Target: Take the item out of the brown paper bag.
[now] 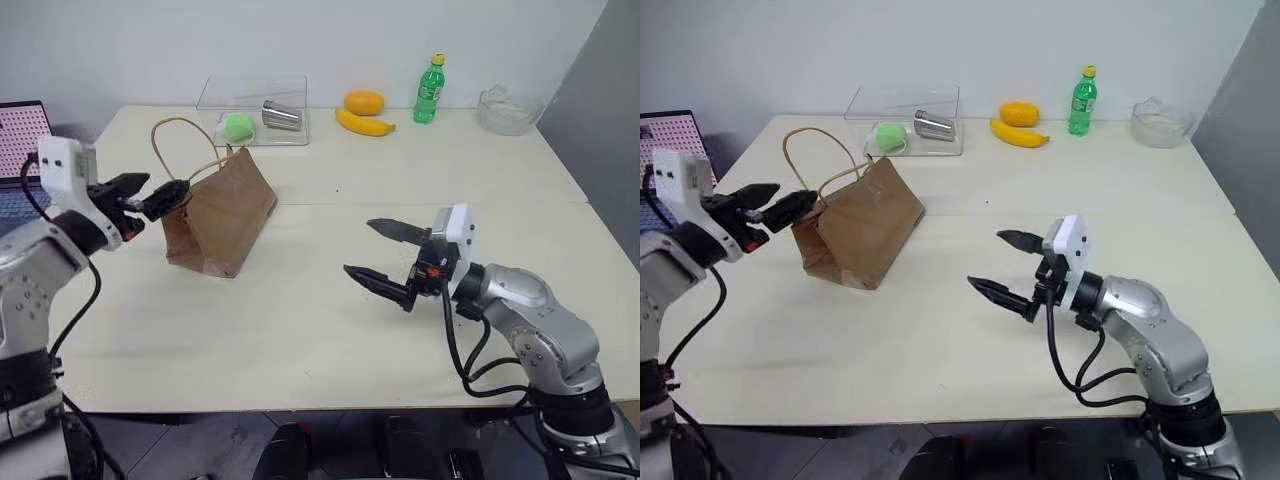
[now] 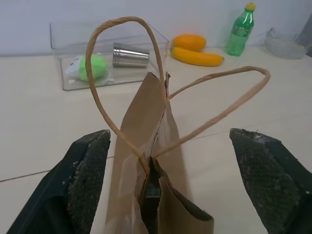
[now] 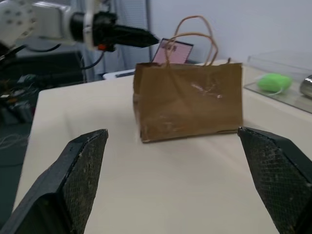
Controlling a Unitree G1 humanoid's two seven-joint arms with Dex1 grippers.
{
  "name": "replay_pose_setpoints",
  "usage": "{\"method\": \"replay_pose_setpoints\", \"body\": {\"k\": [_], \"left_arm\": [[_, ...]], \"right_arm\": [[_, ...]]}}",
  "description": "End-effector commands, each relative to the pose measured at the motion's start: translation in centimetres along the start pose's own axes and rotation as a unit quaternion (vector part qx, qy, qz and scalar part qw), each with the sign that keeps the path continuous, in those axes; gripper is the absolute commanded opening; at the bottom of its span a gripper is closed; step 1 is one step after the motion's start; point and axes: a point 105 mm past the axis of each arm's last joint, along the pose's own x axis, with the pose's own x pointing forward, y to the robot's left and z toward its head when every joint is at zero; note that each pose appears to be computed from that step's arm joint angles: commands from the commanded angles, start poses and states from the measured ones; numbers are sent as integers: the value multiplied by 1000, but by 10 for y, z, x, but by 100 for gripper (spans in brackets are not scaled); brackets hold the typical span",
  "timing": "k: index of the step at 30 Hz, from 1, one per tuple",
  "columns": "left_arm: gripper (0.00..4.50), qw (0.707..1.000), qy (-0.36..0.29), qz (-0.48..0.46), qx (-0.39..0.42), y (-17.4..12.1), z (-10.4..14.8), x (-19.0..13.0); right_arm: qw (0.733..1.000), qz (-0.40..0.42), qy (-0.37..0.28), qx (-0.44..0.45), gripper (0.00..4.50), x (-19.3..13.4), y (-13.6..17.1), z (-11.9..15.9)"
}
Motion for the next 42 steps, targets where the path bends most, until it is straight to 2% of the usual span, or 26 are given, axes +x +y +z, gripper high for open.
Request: {"method": "replay_pose_setpoints", "body": {"k": [1, 10, 24, 34, 39, 42], "left_arm": [[412, 1000, 14, -7, 14, 5, 7, 5], [412, 998, 12, -14, 59, 21, 15, 16], [412, 1000, 20, -21, 5, 30, -1, 26], [412, 999, -9, -47, 23, 27, 18, 48], [412, 997, -27, -57, 38, 26, 33, 52], [412, 997, -29, -61, 44, 26, 36, 53]], "right_arm": [[999, 23, -12, -27, 450, 0, 7, 16], [999, 21, -2, -35, 450, -3, 8, 16], [999, 22, -1, -38, 450, -1, 10, 19], [999, 24, -5, -42, 450, -1, 10, 26], [996, 57, -59, -31, 450, 0, 18, 54], [995, 68, -66, -31, 450, 0, 19, 60]]}}
